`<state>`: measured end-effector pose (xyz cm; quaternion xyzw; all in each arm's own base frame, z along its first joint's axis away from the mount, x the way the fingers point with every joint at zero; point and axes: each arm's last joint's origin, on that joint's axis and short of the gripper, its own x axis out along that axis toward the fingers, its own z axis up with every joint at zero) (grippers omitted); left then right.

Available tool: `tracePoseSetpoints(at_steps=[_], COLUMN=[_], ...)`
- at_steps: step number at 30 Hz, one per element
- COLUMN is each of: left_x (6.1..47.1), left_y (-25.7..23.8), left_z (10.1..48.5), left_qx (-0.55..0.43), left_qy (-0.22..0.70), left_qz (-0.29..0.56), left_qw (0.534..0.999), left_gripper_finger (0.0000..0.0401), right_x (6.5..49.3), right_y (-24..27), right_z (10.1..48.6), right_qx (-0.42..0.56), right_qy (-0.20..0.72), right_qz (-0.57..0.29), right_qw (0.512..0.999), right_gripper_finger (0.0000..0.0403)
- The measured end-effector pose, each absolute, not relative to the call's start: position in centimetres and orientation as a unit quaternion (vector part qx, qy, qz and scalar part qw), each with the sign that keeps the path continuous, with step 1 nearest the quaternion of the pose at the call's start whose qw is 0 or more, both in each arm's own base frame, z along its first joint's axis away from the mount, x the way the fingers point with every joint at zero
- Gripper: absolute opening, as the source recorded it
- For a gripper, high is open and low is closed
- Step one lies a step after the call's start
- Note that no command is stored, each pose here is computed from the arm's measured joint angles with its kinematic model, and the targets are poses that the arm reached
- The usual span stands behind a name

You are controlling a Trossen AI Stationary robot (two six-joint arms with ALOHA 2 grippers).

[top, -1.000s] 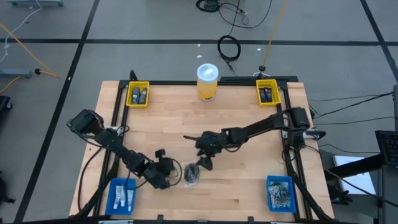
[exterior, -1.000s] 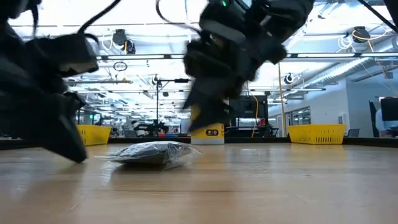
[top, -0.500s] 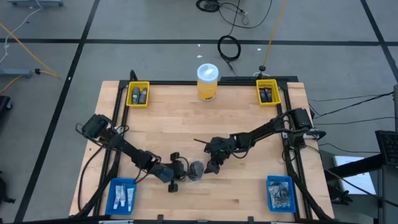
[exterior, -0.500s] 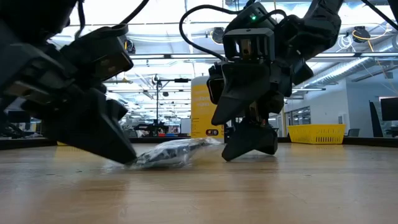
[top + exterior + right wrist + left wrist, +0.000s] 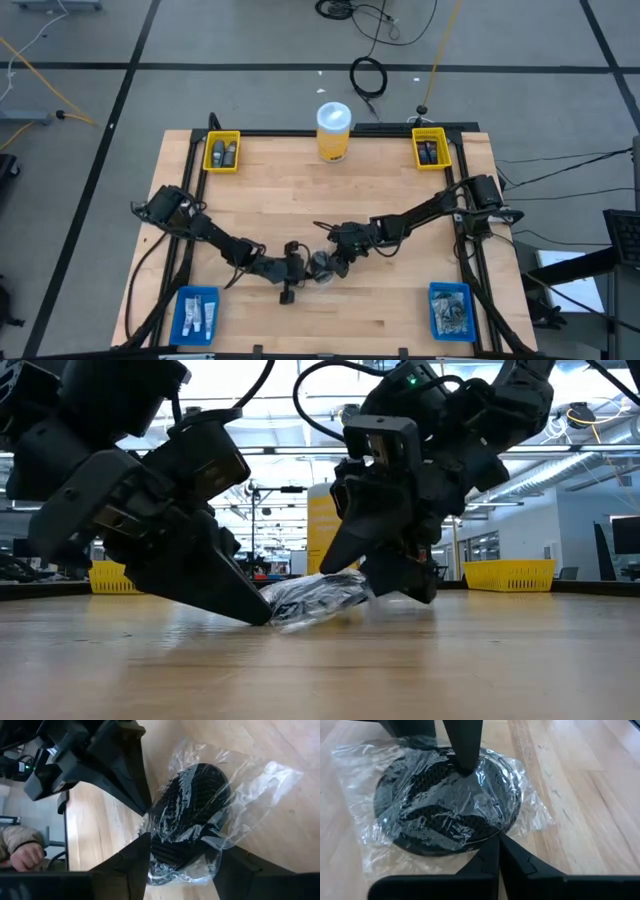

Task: Pick & Place Travel size toiletries
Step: Put the black hairbrush into the right blue bin

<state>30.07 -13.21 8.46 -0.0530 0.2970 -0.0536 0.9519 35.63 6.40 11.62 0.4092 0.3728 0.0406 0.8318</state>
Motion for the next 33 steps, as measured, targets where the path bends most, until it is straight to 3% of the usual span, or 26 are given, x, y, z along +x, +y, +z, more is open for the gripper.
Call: tracePoseSetpoints(at_steps=[6, 13, 18, 22, 28, 33], left_x=[30.1, 29.9, 29.5, 29.6, 30.5, 31.5], left_y=[-13.2, -13.2, -13.1, -13.0, -11.8, -10.2], left_z=[8.5, 10.2, 12.4, 12.9, 13.6, 14.5], left_qx=[-0.051, -0.069, -0.062, -0.031, 0.024, 0.035], left_qy=[0.292, 0.293, 0.277, 0.254, 0.207, 0.158], left_qz=[-0.054, -0.087, -0.079, -0.062, -0.045, -0.04], left_qw=[0.954, 0.95, 0.955, 0.965, 0.977, 0.986], left_gripper_finger=[0.0003, 0.0037, 0.0054, 0.0055, 0.0043, 0.0028], right_x=[35.7, 35.4, 33.5, 29.8, 22.8, 17.9], right_y=[6.3, 5.9, 5.8, 6.6, 8.9, 11.3], right_z=[11.6, 12.2, 15.5, 19.3, 23.2, 25.7], right_qx=[0.381, 0.33, 0.307, 0.321, 0.364, 0.413], right_qy=[0.367, 0.372, 0.408, 0.477, 0.601, 0.631], right_qz=[0.042, 0.063, 0.079, 0.102, 0.123, 0.054], right_qw=[0.847, 0.865, 0.856, 0.812, 0.701, 0.654], right_gripper_finger=[0.0116, 0.0021, 0.0026, 0.0039, 0.0023, 0.0035])
